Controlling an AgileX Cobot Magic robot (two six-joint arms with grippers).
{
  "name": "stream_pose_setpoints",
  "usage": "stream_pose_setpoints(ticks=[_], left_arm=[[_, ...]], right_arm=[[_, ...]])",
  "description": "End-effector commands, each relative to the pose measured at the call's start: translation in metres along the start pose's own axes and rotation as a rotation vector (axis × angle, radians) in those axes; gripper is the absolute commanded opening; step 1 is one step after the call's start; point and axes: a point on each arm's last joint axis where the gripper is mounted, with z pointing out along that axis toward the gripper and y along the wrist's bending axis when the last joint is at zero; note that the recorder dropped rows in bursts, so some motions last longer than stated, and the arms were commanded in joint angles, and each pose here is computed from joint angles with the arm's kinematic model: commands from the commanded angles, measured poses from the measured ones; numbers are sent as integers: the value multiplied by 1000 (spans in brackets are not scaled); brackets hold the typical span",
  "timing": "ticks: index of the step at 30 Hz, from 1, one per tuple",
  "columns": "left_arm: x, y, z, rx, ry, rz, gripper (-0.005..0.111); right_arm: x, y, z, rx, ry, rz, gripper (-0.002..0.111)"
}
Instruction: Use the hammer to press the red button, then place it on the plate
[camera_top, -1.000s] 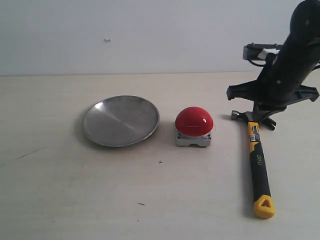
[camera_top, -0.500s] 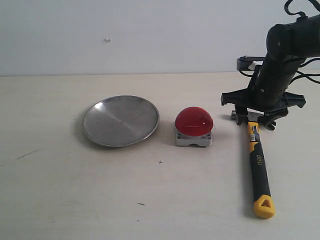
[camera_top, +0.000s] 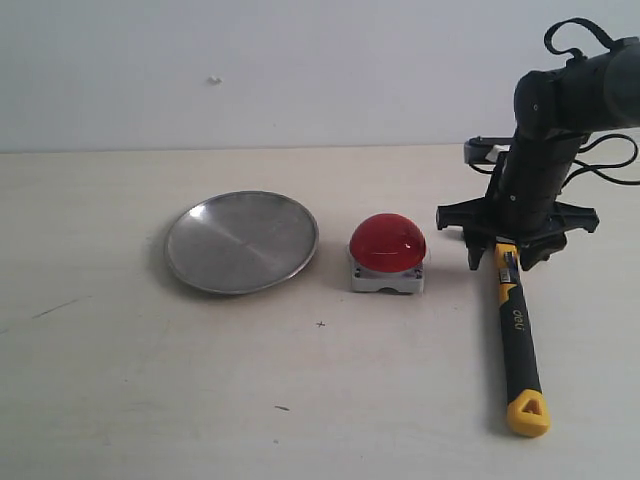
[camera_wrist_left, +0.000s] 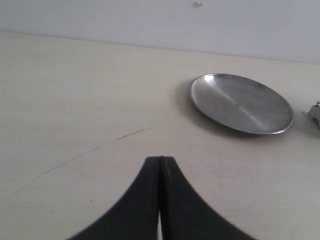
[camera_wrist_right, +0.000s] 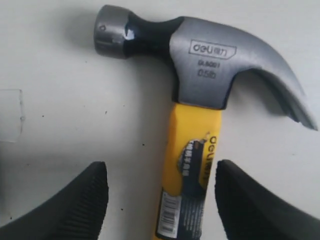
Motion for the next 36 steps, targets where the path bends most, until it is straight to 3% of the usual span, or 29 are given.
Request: stream_pose_setpoints(ticks=[1, 13, 16, 20, 26, 32, 36], left_arm=[[-1, 0, 0, -3, -9, 1, 0], [-1, 0, 0, -3, -9, 1, 0], [-1, 0, 0, -3, -9, 1, 0], [-1, 0, 0, -3, -9, 1, 0], [-1, 0, 0, -3, -9, 1, 0], [-1, 0, 0, -3, -9, 1, 0], [-1, 0, 0, -3, -9, 1, 0]], right_arm=[[-3, -2, 8, 4, -5, 4, 60], [-7, -12, 13, 3, -16, 28, 49], [-8, -11, 13, 0, -19, 30, 32], [-8, -11, 13, -3, -25, 31, -1], [-14, -10, 2, -24, -94, 25, 0], [-11, -13, -63, -77, -275, 33, 0], [18, -22, -123, -119, -438, 34, 0]])
